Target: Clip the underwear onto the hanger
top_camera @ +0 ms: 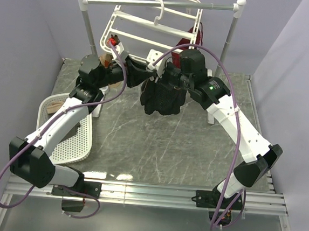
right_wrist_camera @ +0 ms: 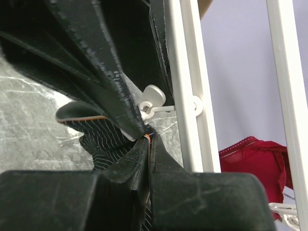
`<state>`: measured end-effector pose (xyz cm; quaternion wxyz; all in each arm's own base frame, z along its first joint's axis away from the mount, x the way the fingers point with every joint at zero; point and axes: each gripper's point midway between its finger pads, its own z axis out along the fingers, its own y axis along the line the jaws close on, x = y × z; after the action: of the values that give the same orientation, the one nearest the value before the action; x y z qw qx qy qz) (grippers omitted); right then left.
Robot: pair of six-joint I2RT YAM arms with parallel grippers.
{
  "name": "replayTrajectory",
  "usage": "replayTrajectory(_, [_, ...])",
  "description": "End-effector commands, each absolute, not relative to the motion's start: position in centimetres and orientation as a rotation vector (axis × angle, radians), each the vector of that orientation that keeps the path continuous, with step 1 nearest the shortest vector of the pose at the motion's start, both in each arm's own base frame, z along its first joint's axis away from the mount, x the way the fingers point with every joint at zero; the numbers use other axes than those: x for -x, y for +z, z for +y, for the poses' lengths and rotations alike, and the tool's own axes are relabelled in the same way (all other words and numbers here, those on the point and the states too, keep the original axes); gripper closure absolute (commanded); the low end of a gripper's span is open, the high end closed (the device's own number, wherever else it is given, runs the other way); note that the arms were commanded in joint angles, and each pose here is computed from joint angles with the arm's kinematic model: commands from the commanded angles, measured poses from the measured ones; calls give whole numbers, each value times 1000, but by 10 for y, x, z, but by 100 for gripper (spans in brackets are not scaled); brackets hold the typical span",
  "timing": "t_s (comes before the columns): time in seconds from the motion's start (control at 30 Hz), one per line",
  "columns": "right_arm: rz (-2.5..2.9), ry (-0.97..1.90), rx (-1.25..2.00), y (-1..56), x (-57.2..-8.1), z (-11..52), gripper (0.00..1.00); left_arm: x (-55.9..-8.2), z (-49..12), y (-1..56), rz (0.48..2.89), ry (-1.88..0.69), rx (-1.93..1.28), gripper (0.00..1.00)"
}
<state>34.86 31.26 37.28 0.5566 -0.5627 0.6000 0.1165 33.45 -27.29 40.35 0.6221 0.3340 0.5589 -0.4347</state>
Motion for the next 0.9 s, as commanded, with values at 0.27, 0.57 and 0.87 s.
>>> replayTrajectory(0.27, [1275, 256, 1219, 432, -346, 308, 100, -310, -279, 403, 1298, -1080, -804, 17])
replayTrajectory(0.57, [1272, 232, 1204, 432, -350, 304, 100, -296, -268, 418, 1303, -1065, -761, 1])
replayTrajectory(0.87, [1258, 191, 1189, 427, -352, 291, 100, -270, -241, 403, 1389, -1019, -704, 1])
